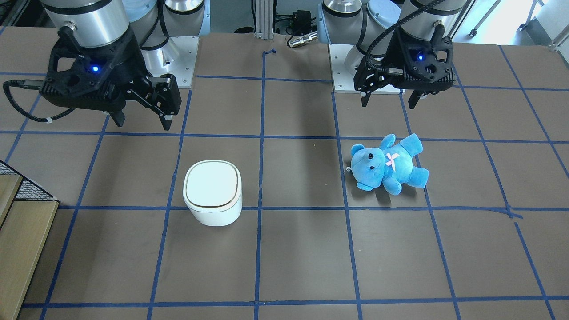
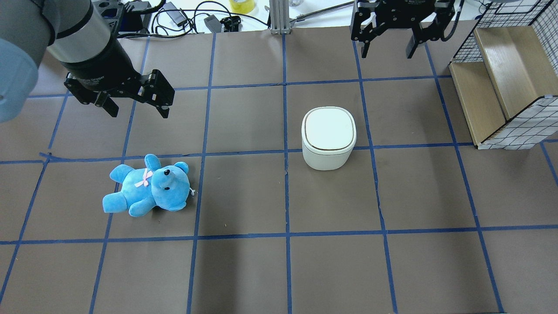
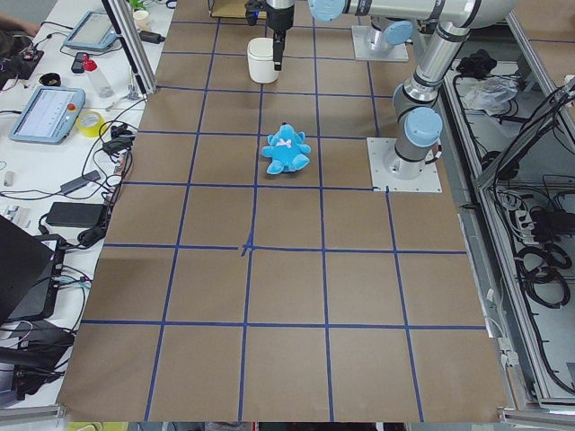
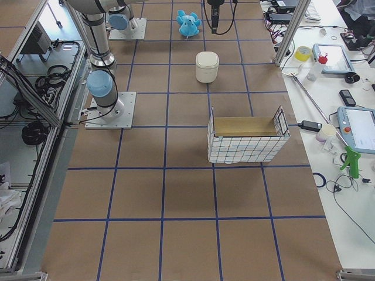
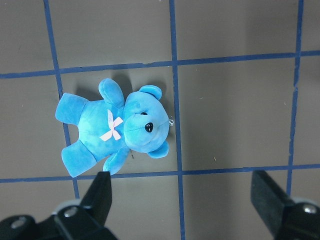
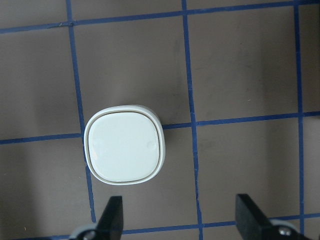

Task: Open trash can with right arm
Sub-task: 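Lower the right gripper onto the white trash can's lid edge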

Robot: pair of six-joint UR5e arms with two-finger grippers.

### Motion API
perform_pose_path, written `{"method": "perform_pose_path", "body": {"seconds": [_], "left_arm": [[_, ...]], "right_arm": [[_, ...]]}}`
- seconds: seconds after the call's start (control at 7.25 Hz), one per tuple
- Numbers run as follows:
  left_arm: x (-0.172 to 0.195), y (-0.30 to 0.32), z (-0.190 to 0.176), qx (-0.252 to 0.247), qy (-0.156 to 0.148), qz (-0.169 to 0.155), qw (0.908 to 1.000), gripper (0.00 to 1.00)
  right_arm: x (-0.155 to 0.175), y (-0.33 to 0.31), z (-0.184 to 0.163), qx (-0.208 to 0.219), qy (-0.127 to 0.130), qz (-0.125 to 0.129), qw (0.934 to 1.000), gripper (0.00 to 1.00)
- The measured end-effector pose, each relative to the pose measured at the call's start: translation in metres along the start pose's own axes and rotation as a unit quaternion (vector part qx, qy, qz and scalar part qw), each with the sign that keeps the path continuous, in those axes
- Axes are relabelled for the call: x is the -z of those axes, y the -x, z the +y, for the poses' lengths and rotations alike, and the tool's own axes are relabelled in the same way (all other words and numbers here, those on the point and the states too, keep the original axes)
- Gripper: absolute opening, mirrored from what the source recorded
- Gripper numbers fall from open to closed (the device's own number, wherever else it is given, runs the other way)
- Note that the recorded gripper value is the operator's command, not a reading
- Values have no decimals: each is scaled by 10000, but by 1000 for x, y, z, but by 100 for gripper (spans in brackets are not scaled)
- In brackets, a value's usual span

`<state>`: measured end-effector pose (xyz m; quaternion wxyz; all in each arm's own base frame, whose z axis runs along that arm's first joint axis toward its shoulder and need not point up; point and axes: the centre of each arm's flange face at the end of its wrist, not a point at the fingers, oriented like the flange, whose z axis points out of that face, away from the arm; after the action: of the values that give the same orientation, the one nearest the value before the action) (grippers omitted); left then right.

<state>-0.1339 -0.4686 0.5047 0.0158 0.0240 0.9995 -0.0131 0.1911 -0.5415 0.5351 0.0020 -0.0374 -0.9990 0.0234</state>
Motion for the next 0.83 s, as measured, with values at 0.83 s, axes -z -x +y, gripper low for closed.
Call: {"method": "perform_pose_path", "body": {"seconds": [0.83], "left_arm": [[0,0,0,0,-2,0,10000,100]], "right_arm": [[-162,26,4,-67,-78,-21,9999,0]]}}
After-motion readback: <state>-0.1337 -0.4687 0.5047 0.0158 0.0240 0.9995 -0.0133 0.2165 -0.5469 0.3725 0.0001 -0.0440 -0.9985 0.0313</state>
